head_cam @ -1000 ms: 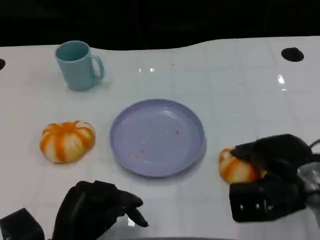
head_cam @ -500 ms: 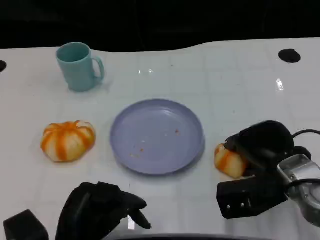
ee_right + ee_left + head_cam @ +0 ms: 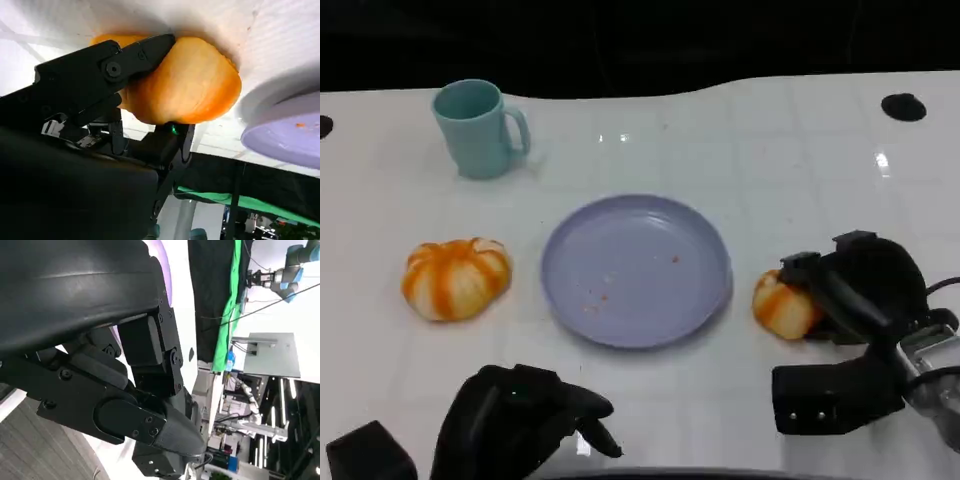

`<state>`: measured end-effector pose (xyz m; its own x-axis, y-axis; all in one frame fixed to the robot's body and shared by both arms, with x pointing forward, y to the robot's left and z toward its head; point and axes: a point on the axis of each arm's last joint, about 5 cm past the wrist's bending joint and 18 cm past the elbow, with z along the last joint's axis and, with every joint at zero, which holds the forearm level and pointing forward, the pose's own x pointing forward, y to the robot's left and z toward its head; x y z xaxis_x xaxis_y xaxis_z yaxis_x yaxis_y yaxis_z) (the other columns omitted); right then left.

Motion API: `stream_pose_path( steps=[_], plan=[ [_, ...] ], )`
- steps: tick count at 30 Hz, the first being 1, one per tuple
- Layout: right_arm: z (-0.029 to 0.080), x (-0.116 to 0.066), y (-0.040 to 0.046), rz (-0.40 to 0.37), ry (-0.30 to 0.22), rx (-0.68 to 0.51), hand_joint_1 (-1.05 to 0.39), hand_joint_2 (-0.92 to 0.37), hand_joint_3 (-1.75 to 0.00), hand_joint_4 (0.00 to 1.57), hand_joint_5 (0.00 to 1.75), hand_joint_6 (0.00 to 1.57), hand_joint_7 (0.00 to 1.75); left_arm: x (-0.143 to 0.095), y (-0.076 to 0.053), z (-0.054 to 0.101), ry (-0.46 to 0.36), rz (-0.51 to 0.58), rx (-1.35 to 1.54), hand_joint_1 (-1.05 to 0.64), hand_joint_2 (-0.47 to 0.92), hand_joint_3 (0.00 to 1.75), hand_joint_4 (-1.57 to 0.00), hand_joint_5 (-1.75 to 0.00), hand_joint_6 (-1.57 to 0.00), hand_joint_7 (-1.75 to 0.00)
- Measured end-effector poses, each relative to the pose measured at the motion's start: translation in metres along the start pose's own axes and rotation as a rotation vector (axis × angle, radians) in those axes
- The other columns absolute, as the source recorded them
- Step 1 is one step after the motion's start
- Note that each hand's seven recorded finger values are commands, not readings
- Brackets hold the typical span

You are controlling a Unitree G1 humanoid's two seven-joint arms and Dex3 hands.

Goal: Grasp the bread from the table and place it into the plate.

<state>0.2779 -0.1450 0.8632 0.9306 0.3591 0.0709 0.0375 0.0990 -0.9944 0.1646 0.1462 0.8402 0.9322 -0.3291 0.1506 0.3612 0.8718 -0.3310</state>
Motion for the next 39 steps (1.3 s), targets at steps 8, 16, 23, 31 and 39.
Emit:
stream_pose_path(
  steps=[8,16,23,31,39],
  plan=[
    [-0.001,0.005,-0.0193,-0.188,-0.015,0.107,-0.19,-0.59,-0.86,0.91,1.75,0.69,1.74,0.001,0.000,0.000,0.000,-0.001,0.000,-0.96,0.92,0.00,-1.21,-0.92,-1.54,0.00],
    [0.005,0.007,-0.0393,-0.314,-0.055,0.176,-0.17,-0.41,-1.16,0.92,1.75,0.70,1.75,0.000,0.000,0.000,0.002,0.000,-0.001,-0.96,0.91,0.00,-1.21,-0.92,-1.55,-0.01],
    [0.022,0.013,-0.0500,-0.318,-0.144,0.258,-0.15,-0.33,-1.19,0.96,1.75,0.73,1.71,0.000,0.001,0.000,0.007,0.001,-0.004,-0.96,0.91,0.00,-1.20,-0.93,-1.54,0.00],
    [0.047,0.030,-0.0495,-0.267,-0.278,0.304,-0.15,-0.31,-1.20,0.97,1.75,0.79,1.69,0.000,0.001,0.000,0.007,0.001,-0.005,-0.96,0.91,0.00,-1.19,-0.95,-1.54,0.00],
    [0.066,0.041,-0.0382,-0.181,-0.306,0.327,-0.13,-0.46,-0.78,0.92,1.75,0.94,1.22,-0.001,0.001,0.000,0.011,0.002,-0.004,-0.96,0.90,0.00,-1.19,-0.96,-1.55,0.00]
  ],
)
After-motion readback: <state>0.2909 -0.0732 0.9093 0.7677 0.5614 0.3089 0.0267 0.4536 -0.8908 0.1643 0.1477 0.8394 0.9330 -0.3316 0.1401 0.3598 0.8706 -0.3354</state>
